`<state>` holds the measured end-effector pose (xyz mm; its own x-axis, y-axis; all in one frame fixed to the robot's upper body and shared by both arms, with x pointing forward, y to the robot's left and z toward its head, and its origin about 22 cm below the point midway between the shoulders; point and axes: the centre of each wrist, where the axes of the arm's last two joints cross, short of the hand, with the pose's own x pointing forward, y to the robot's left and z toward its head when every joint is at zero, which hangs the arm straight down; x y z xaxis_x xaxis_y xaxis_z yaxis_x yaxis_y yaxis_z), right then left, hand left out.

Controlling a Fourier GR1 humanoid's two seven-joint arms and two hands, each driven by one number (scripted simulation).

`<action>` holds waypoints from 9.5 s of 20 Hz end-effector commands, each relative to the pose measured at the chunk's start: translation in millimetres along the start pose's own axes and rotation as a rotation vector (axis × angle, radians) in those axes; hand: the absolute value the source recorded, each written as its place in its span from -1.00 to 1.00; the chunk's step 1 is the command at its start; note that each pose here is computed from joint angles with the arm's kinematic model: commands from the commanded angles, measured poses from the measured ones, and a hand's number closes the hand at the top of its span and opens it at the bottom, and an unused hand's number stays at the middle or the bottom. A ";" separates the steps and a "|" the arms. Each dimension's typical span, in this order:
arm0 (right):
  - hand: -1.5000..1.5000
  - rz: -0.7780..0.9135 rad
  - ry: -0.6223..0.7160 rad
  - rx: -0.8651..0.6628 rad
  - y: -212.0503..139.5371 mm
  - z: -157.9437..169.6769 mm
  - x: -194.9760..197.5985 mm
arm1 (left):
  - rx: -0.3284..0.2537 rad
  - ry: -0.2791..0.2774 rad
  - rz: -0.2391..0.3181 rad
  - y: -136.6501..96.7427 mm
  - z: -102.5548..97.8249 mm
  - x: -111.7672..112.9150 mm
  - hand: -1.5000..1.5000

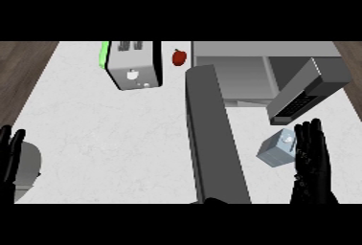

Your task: Pick up the milk, place it into the microwave and close the microwave

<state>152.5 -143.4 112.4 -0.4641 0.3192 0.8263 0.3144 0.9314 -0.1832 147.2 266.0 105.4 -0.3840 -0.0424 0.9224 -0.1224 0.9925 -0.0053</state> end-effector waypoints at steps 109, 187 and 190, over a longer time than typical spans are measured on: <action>1.00 -0.055 -0.048 0.612 64.2 -180.3 -218.5 | -0.001 0.027 0.028 83.6 67.3 18.3 -1.00; -1.00 -0.354 0.171 0.531 -11.7 -142.5 -272.8 | -0.493 0.088 0.180 -15.4 -4.5 -18.7 1.00; -1.00 -0.369 0.169 0.523 -15.2 -131.7 -278.0 | -0.522 0.117 0.182 -27.5 -12.6 -25.8 1.00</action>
<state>394.6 -258.6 -35.3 -0.3139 0.0543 0.9479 -0.2619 0.9547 -0.1414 162.8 256.1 80.4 -0.2753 0.1189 0.9540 0.3915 0.9202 -0.0017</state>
